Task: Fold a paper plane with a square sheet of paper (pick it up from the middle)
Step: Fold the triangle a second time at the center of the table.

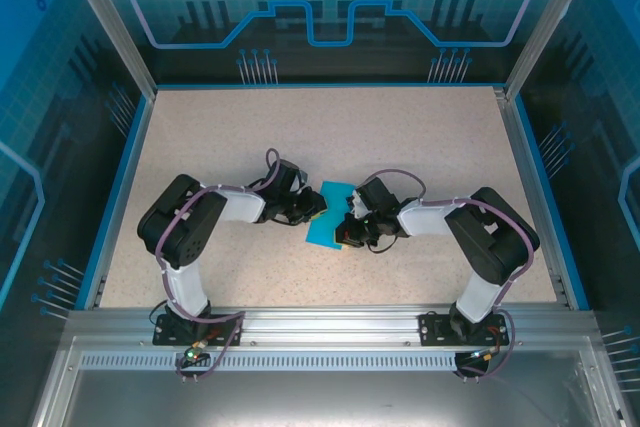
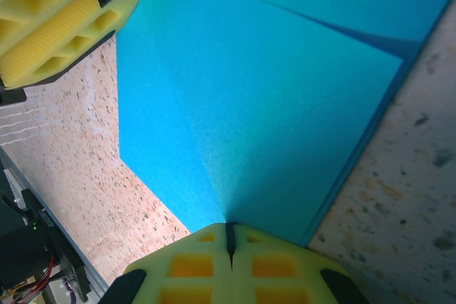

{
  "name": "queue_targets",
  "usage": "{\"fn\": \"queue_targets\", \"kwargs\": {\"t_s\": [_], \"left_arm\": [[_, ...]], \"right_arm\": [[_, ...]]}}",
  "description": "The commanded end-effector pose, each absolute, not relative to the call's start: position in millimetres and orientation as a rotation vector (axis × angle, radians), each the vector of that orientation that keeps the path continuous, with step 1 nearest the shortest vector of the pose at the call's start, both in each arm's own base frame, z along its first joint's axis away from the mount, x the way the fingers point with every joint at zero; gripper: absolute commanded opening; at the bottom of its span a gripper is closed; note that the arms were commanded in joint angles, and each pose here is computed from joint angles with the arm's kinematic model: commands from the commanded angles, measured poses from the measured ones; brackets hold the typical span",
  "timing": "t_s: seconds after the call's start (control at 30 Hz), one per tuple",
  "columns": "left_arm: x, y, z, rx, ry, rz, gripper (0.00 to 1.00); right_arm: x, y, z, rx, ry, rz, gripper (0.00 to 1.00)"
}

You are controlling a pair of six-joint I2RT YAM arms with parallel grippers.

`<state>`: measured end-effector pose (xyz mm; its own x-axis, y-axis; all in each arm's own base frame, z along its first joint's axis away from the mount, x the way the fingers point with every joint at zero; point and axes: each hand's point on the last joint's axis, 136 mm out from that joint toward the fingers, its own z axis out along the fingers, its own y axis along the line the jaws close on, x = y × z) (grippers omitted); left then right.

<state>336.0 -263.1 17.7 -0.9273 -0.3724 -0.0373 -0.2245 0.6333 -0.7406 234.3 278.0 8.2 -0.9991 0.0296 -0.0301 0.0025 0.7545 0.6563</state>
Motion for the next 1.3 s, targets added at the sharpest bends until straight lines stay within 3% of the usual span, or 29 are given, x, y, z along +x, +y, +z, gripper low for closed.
{"fn": "queue_targets", "kwargs": {"t_s": [0.0,0.37,0.7,0.93,1.27], "left_arm": [[342.9,-241.7,-2.2,-0.523,2.685,-1.075,0.19],[354.4,-225.9,-0.5,-0.528,2.675,-1.063,0.19],[367.6,-234.9,63.6,-0.423,2.572,-1.186,0.21],[343.3,-268.3,90.1,-0.264,2.568,-1.355,0.22],[327.7,-286.0,44.3,-0.263,2.685,-1.372,0.20]], "right_arm": [[202.2,240.9,-28.6,0.121,3.101,0.856,0.04],[203.2,243.7,-27.6,0.114,3.096,0.877,0.04],[208.7,250.8,-23.1,0.104,3.083,0.913,0.04],[212.0,253.0,-20.7,0.103,3.078,0.917,0.04],[213.9,253.5,-15.7,0.097,3.065,0.920,0.05]]}}
